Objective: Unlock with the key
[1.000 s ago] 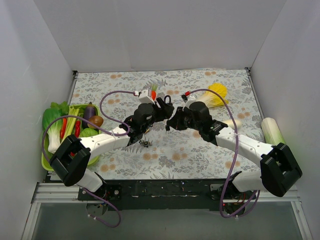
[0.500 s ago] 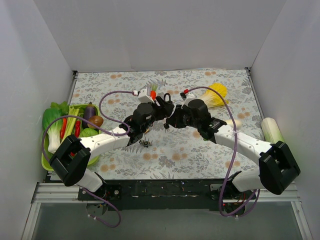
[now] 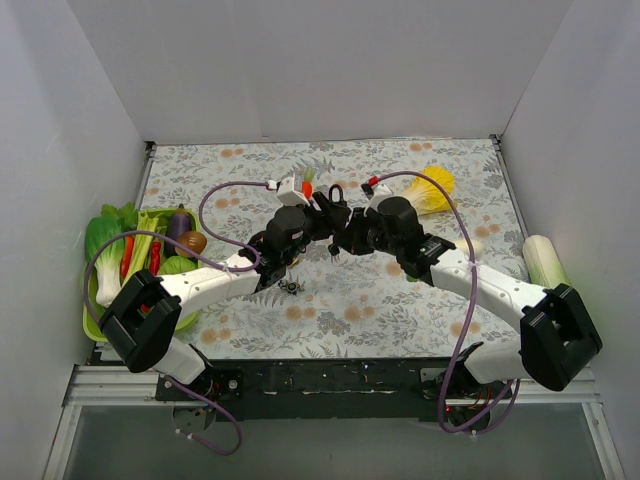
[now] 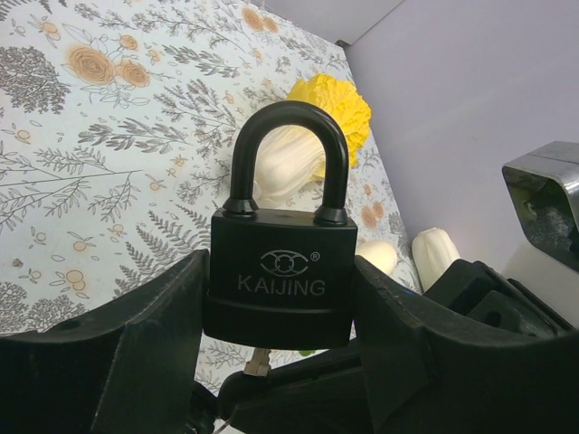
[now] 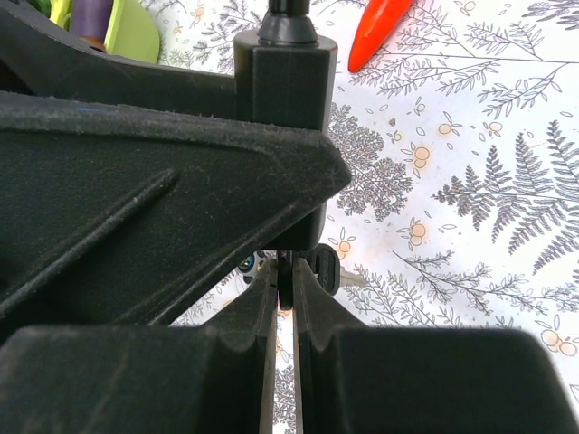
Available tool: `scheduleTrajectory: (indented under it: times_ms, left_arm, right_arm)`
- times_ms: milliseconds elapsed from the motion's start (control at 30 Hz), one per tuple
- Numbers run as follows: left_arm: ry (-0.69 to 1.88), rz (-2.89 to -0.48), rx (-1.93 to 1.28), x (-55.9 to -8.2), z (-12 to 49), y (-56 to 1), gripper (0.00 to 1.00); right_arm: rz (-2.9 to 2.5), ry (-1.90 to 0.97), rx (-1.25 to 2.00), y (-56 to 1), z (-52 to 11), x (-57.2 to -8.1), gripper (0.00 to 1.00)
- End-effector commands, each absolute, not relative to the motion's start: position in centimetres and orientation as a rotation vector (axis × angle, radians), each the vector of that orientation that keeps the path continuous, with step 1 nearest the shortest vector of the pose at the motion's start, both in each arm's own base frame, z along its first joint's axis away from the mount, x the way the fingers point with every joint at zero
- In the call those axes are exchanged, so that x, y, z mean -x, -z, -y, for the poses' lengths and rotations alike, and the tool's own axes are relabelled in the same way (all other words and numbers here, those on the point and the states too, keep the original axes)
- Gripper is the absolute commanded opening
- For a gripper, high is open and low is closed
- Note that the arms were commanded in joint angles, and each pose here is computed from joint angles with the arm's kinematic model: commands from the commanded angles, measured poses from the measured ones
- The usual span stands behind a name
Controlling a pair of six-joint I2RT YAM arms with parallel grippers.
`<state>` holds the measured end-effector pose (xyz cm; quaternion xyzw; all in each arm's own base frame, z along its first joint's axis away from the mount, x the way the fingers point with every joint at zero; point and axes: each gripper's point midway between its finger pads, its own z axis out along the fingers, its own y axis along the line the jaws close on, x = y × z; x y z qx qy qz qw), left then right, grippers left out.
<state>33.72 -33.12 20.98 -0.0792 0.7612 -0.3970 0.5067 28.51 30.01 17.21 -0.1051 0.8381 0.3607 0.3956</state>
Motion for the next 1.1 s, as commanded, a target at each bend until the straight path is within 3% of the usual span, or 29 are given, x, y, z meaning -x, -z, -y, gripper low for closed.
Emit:
scheduleTrajectory:
  times_ms: [0,1067]
  left_arm:
    - [1.129,-1.955,-0.048,-27.3,36.7,-19.8,0.00]
    - [1.127,-1.930,-0.075,-26.8,37.0,-20.5,0.00]
  right_arm:
    - [-1.647,-0.828,0.045,-31.2,-26.6,-35.4,0.01]
    - [-1.608,-0.829,-0.022,-31.0,-23.9,-34.7,0.01]
